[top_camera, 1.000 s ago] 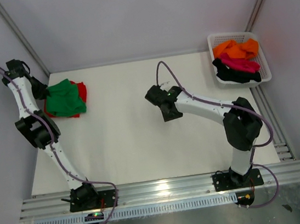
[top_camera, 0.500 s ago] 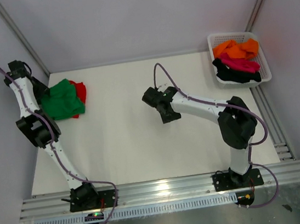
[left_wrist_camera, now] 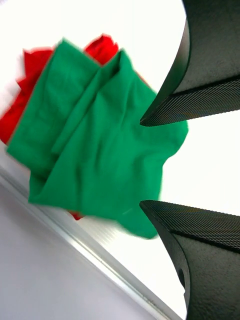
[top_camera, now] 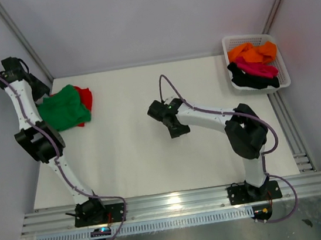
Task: Fold and stack the t-shirts
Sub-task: Put the neatly folded tshirt into the corner of the board with the left arm, then smooth out wrinkles on the folded tshirt
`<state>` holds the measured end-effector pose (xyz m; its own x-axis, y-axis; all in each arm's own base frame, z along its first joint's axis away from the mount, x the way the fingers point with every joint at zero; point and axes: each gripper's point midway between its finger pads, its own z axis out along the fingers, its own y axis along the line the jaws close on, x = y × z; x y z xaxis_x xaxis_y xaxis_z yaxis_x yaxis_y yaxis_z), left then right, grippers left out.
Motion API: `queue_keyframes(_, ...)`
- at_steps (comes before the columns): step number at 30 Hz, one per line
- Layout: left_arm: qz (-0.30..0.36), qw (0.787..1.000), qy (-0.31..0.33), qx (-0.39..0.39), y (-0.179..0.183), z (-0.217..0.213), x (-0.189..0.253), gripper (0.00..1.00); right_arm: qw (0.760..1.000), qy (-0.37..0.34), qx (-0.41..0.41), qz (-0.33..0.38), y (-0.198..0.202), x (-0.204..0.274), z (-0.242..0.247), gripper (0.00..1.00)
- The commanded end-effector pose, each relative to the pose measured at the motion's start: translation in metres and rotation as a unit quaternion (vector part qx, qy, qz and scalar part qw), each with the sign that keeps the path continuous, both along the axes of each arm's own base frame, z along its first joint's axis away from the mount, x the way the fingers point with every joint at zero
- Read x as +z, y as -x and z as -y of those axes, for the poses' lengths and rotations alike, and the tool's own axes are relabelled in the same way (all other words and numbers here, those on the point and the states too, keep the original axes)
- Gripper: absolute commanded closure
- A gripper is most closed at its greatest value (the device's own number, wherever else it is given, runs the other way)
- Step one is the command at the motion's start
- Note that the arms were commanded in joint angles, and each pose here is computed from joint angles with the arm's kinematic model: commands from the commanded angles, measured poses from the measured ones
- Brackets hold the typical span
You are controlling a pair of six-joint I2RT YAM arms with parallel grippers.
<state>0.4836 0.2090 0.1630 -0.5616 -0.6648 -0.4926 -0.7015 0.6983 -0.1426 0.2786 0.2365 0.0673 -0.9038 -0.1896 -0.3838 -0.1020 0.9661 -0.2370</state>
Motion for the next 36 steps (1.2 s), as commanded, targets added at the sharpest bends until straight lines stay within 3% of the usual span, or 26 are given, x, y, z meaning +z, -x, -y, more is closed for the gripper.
queue_keyframes(1,0.081,0.994,-0.067,0.001,0.007,-0.001,0.086,0.36,1.000,-0.019,-0.002,0.014,-0.003,0.005,-0.014,0.59)
queue_keyframes(19,-0.096,0.994,-0.042,-0.009,0.038,0.033,-0.040,0.42,1.000,-0.017,-0.010,0.011,0.013,-0.005,-0.001,0.59)
queue_keyframes(29,-0.082,0.996,-0.030,-0.013,0.026,0.040,-0.044,0.42,1.000,-0.015,-0.014,0.007,0.017,-0.009,0.001,0.59)
queue_keyframes(36,-0.022,0.992,-0.055,-0.108,-0.013,0.084,-0.019,0.41,0.999,-0.027,-0.018,0.008,0.017,-0.013,-0.006,0.59)
